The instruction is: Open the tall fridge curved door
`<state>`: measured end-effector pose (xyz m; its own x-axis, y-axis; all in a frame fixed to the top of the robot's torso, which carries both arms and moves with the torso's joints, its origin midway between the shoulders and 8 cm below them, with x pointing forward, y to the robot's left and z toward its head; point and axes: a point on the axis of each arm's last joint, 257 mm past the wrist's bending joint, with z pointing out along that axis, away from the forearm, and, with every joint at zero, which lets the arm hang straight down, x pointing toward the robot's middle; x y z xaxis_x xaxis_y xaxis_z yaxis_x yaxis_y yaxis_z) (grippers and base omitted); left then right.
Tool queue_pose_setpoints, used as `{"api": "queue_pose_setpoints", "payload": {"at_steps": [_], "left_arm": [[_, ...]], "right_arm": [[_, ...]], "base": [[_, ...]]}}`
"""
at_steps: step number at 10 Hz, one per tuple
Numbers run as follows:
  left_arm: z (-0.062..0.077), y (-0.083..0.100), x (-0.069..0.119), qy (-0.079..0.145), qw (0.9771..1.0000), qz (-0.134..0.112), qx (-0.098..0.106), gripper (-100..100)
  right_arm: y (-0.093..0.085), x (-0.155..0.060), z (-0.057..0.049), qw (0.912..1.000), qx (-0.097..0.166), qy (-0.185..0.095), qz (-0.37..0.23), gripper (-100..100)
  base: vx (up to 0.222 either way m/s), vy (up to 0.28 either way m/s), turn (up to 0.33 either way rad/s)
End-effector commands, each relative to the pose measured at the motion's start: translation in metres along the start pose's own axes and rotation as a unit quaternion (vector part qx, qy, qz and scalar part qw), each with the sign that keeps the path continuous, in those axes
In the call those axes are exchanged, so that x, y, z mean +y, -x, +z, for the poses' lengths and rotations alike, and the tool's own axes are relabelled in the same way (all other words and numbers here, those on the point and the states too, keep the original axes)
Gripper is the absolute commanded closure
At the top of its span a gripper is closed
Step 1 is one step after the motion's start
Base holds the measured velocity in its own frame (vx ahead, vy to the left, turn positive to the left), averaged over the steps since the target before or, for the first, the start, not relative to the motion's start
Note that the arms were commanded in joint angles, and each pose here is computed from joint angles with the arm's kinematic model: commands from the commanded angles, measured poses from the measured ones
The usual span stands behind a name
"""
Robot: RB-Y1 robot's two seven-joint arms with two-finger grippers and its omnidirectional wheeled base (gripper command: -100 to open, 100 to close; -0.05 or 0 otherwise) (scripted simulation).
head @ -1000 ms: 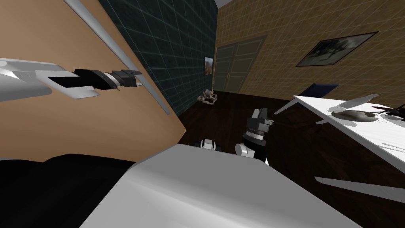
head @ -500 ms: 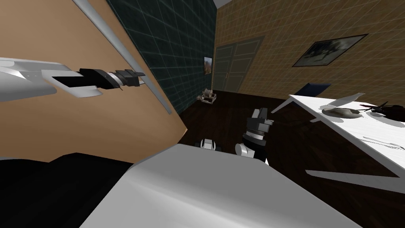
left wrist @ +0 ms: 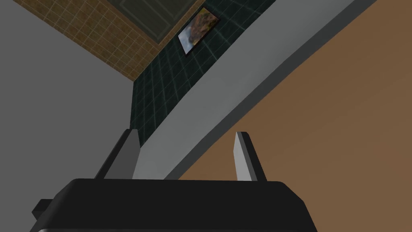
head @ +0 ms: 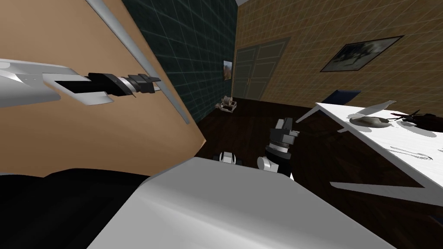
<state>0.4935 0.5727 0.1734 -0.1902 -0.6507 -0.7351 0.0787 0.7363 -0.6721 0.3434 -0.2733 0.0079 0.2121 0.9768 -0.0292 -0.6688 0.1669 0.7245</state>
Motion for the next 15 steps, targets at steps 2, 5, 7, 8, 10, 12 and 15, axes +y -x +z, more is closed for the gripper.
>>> {"api": "queue_pose_setpoints", "payload": {"at_steps": [2, 5, 7, 8, 10, 12, 15], "left_arm": [[0.007, -0.033, -0.031, -0.046, 0.9978, 0.003, 0.047, 100], [0.007, -0.033, -0.031, -0.046, 0.9978, 0.003, 0.047, 100], [0.010, -0.050, -0.053, -0.074, 0.9945, 0.007, 0.073, 100], [0.010, -0.050, -0.053, -0.074, 0.9945, 0.007, 0.073, 100], [0.011, -0.054, -0.055, -0.078, 0.9938, 0.010, 0.079, 100], [0.011, -0.079, -0.077, -0.111, 0.9872, 0.013, 0.114, 100], [0.010, -0.089, -0.089, -0.127, 0.9835, 0.015, 0.128, 100]], "right_arm": [[0.000, 0.000, 0.000, 1.0000, 0.000, 0.000, 0.000, 0], [0.000, 0.000, 0.000, 1.0000, 0.000, 0.000, 0.000, 0], [0.000, 0.000, 0.000, 1.0000, 0.000, 0.000, 0.000, 0], [0.000, 0.000, 0.000, 1.0000, 0.000, 0.000, 0.000, 0], [0.000, 0.000, 0.000, 1.0000, 0.000, 0.000, 0.000, 0], [0.000, 0.000, 0.000, 1.0000, 0.000, 0.000, 0.000, 0], [0.000, 0.000, 0.000, 1.0000, 0.000, 0.000, 0.000, 0]], "base": [[-0.236, -0.164, 0.000], [-0.099, -0.038, -0.006], [-0.109, -0.056, 0.026], [-0.173, -0.072, -0.016], [-0.130, -0.075, -0.016], [-0.242, -0.026, 0.026], [-0.149, -0.029, -0.002]]}}
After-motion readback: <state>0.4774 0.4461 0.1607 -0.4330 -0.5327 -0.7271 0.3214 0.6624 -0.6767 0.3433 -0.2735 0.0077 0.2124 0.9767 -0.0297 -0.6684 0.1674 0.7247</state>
